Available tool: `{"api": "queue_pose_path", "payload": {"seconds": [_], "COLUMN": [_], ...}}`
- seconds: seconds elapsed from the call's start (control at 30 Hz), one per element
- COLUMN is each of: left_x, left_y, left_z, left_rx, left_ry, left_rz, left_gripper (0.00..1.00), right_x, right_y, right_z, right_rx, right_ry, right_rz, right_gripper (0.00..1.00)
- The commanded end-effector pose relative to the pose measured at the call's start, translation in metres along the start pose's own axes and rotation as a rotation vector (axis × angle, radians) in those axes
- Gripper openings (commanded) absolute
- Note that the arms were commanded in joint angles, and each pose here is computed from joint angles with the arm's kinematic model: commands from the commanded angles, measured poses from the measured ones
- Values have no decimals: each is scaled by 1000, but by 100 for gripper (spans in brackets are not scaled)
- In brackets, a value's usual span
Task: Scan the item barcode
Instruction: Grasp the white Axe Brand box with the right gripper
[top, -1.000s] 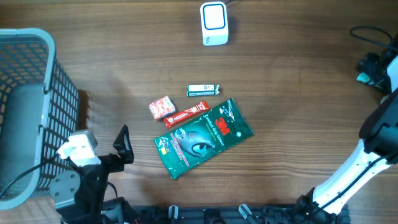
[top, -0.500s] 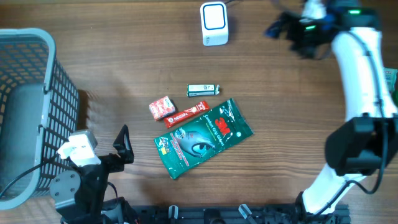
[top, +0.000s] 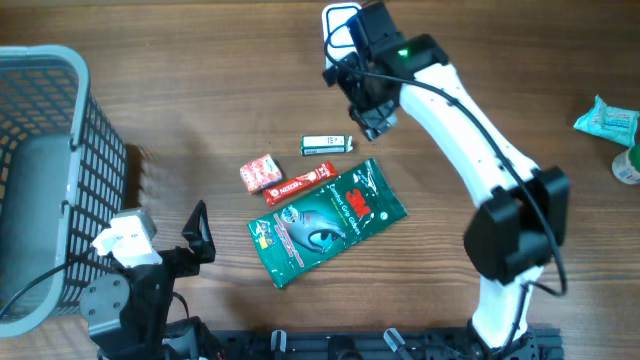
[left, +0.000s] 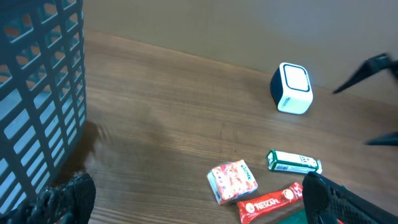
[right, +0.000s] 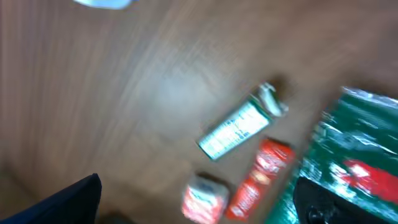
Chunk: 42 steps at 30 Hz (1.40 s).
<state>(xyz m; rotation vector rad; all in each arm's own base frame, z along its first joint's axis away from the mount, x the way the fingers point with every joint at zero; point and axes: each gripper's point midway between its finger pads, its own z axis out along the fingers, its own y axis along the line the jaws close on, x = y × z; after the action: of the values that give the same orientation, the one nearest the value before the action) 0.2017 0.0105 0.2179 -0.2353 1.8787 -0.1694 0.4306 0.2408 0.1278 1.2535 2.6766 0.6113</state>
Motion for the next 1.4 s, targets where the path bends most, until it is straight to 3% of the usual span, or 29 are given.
{"api": "queue_pose_path", "payload": {"seconds": [0.0,0.17,0.57,0.77,1.03,1.23,1.33,1.37], "left_x": [-1,-1,-1,-1,-1,-1,-1,-1], "left_y": [2,2,2,2,2,2,2,2], "left_z": [0,0,0,0,0,0,0,0], "left_rx": [-10,-10,-11,-11,-10,-10,-10,-10], "left_ry": [-8,-8,-8,-8,-8,-8,-8,-8], "left_rz": [-11,-11,-11,-11,-11,-11,-11,-11], "left_gripper": [100,100,100,100,100,100,100,100], "right_x": [7,22,41,7,8,23,22,26], "right_y": [4,-16,-59,-79,-66,-71,-84,-87], "right_z": [45,74,119,120,118,74,47,41], "right_rx": [-6,74,256,334,283,304,355,367], "right_ry": [80,176,209,11,37,193,276,320], "right_rz": [50,70,162,85,-44,184,274,306], "right_gripper": [90,83,81,58,29,14,12,5]}}
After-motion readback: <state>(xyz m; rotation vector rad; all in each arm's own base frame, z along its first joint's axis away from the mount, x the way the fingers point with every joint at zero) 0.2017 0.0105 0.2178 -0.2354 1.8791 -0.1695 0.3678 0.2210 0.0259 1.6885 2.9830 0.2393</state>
